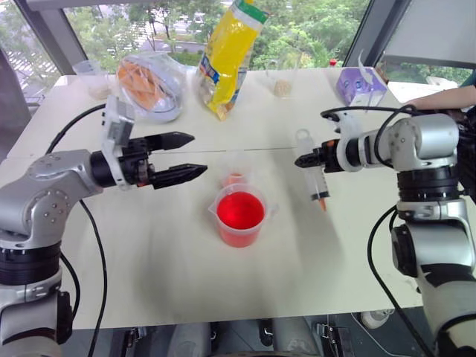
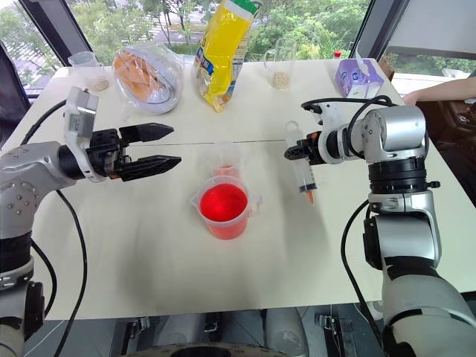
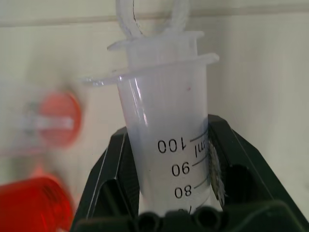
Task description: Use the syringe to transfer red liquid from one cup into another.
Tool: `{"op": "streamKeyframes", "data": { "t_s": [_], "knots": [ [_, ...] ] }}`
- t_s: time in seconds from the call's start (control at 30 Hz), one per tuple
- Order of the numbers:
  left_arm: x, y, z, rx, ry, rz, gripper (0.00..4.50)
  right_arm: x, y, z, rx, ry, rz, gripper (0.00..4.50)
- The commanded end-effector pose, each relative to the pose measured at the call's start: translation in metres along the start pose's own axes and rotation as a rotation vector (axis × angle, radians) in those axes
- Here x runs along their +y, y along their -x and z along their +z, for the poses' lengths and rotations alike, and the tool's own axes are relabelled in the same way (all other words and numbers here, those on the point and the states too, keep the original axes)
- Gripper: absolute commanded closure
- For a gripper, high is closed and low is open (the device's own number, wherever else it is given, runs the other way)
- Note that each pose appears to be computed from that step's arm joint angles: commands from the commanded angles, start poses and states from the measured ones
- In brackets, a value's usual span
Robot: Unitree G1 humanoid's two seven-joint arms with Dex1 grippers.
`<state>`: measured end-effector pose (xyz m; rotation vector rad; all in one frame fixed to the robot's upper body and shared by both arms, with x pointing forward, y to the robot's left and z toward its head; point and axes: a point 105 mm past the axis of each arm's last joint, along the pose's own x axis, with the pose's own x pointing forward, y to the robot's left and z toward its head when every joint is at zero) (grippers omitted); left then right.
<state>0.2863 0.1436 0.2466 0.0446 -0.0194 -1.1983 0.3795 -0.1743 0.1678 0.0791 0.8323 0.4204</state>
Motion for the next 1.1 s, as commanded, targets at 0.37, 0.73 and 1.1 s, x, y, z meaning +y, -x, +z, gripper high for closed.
{"op": "streamKeyframes", "data": {
  "t_s": [0.37,0.73,1.1],
  "knots": [
    [-0.013,0.003,0.005,0.013,-0.031,-0.005,0.00,-0.013,-0.019,-0.019,0.076,-0.072,-0.085,0.06],
    [-0.021,0.016,0.001,0.058,-0.022,0.001,0.00,0.011,0.041,0.019,-0.138,0.399,0.011,0.06],
    [-0.032,0.038,-0.008,0.158,-0.018,0.016,0.00,0.076,0.114,-0.016,-0.217,0.800,0.510,0.06]
  ]
}}
